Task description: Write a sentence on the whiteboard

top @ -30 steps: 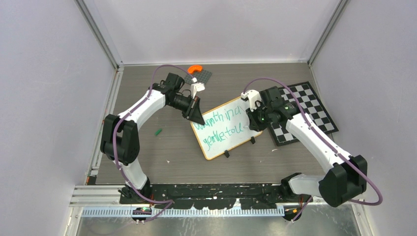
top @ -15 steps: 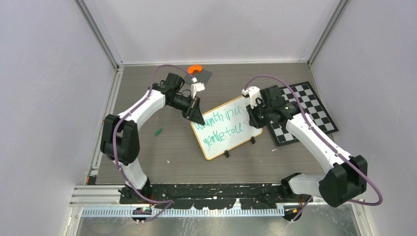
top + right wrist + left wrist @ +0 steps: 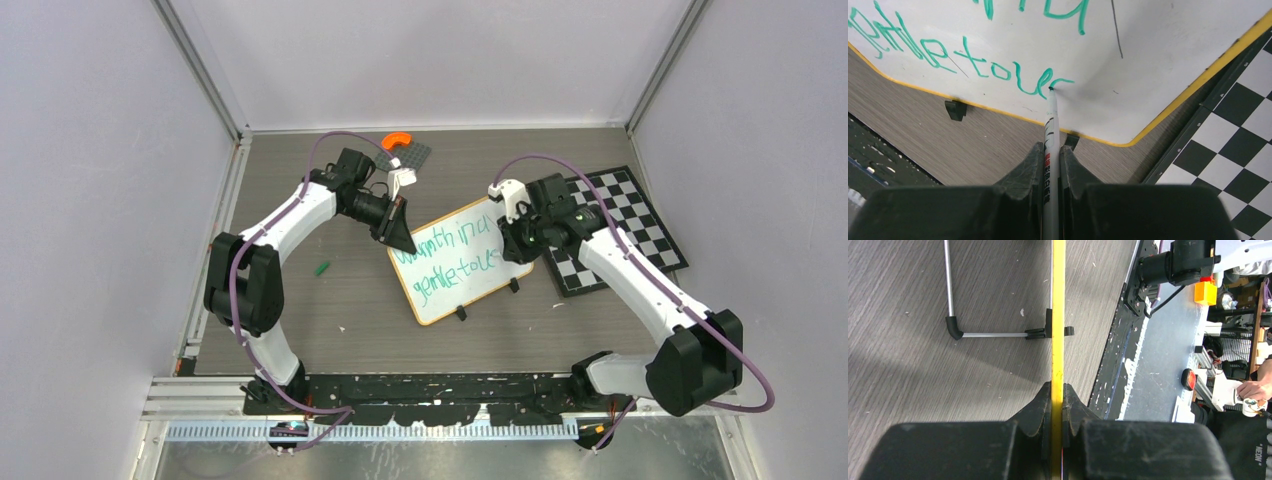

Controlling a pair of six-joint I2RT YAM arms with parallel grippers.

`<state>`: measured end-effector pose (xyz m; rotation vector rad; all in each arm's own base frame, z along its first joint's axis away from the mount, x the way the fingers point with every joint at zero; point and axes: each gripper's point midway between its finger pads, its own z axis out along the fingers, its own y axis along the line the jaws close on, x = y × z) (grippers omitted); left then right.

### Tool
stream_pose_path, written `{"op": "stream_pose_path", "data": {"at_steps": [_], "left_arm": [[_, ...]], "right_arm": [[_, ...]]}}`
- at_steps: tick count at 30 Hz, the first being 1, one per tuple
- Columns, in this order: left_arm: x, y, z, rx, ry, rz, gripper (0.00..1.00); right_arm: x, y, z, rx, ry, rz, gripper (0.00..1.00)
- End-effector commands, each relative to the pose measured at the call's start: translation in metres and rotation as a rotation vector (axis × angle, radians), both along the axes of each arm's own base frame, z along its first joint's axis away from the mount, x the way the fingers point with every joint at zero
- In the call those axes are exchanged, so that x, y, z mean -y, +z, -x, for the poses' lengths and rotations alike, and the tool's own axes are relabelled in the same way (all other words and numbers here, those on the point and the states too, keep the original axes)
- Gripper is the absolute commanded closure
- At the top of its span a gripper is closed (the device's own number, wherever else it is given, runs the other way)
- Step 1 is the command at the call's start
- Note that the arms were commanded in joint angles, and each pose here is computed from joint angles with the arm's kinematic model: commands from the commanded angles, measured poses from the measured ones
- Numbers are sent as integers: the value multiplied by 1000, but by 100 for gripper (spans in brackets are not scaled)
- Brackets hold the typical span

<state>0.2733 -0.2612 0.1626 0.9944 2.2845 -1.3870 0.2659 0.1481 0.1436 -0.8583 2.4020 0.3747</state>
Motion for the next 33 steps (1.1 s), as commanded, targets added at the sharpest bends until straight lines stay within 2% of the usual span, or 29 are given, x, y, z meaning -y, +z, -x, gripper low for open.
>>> {"op": "stream_pose_path", "data": {"at_steps": [1,8,16,22,33], "left_arm": [[0,13,4,53,-20,10,100],[1,13,4,50,-21,12,100],[0,12,4,48,-23,11,100],[1,13,4,50,-22,13,100],[1,14,4,53,-22,16,100]], "right_arm": [[6,-2,-5,18,29,46,100],[16,14,-9,72,24,95,100],[12,44,-7,131,42,52,100],[15,55,-26,240,-74,7,100],[13,54,-33,235,-88,-1,100]]}}
